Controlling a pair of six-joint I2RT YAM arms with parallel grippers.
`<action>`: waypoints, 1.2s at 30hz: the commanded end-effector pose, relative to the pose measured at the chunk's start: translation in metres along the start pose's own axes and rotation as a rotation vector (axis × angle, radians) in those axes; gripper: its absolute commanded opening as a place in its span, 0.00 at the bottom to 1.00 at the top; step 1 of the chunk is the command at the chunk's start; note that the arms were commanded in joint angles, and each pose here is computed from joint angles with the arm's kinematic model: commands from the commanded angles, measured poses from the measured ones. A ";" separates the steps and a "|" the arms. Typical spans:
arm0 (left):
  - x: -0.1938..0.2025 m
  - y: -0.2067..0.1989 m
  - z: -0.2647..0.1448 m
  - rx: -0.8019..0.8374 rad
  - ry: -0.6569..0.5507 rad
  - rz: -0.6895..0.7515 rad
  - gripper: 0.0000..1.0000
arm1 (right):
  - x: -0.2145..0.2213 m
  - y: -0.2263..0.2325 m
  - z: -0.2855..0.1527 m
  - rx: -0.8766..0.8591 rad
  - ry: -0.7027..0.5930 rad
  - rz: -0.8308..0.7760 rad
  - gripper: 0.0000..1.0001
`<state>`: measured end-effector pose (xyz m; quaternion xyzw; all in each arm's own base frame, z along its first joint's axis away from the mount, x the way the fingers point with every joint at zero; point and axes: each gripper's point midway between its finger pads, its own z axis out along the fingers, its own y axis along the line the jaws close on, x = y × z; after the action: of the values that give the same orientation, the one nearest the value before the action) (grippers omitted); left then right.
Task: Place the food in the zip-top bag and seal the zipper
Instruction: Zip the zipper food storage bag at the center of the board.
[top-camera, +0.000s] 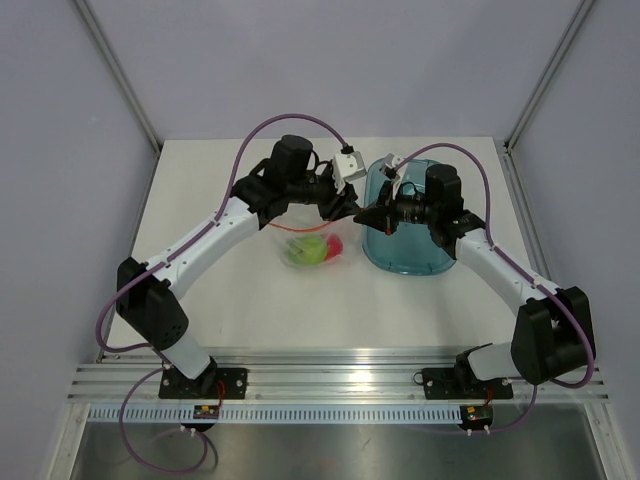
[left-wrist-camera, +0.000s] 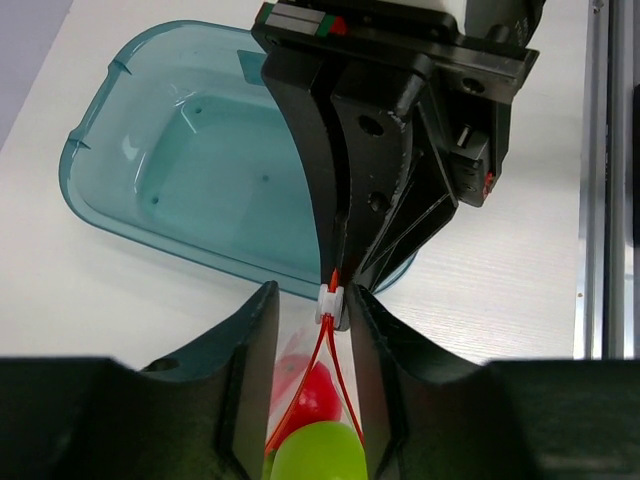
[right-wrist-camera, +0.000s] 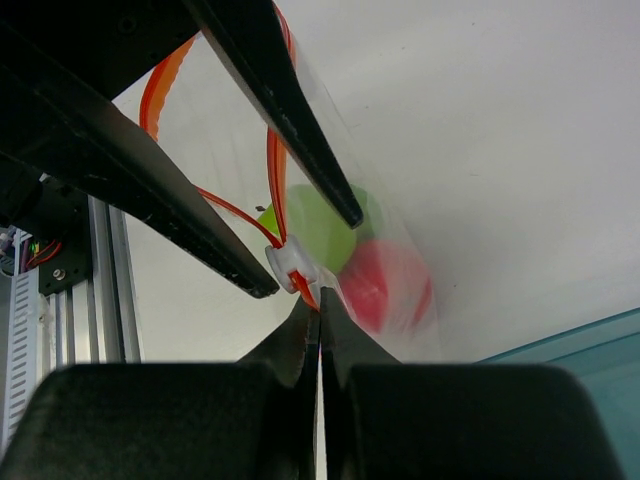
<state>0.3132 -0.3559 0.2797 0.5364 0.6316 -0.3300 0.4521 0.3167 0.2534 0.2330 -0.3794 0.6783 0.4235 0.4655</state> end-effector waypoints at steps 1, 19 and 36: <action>-0.023 0.000 -0.002 0.015 -0.063 0.042 0.40 | -0.015 0.013 -0.003 -0.036 -0.036 -0.057 0.00; -0.013 -0.004 0.002 0.052 -0.035 0.032 0.17 | -0.016 0.011 -0.001 -0.033 -0.036 -0.049 0.00; 0.012 0.000 -0.018 0.039 0.014 -0.001 0.00 | -0.040 -0.020 -0.013 0.151 -0.208 0.036 0.00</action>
<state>0.3117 -0.3498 0.2625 0.5489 0.6349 -0.3397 0.4244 0.3248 0.2519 0.2330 -0.3231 0.6842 0.4340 0.4890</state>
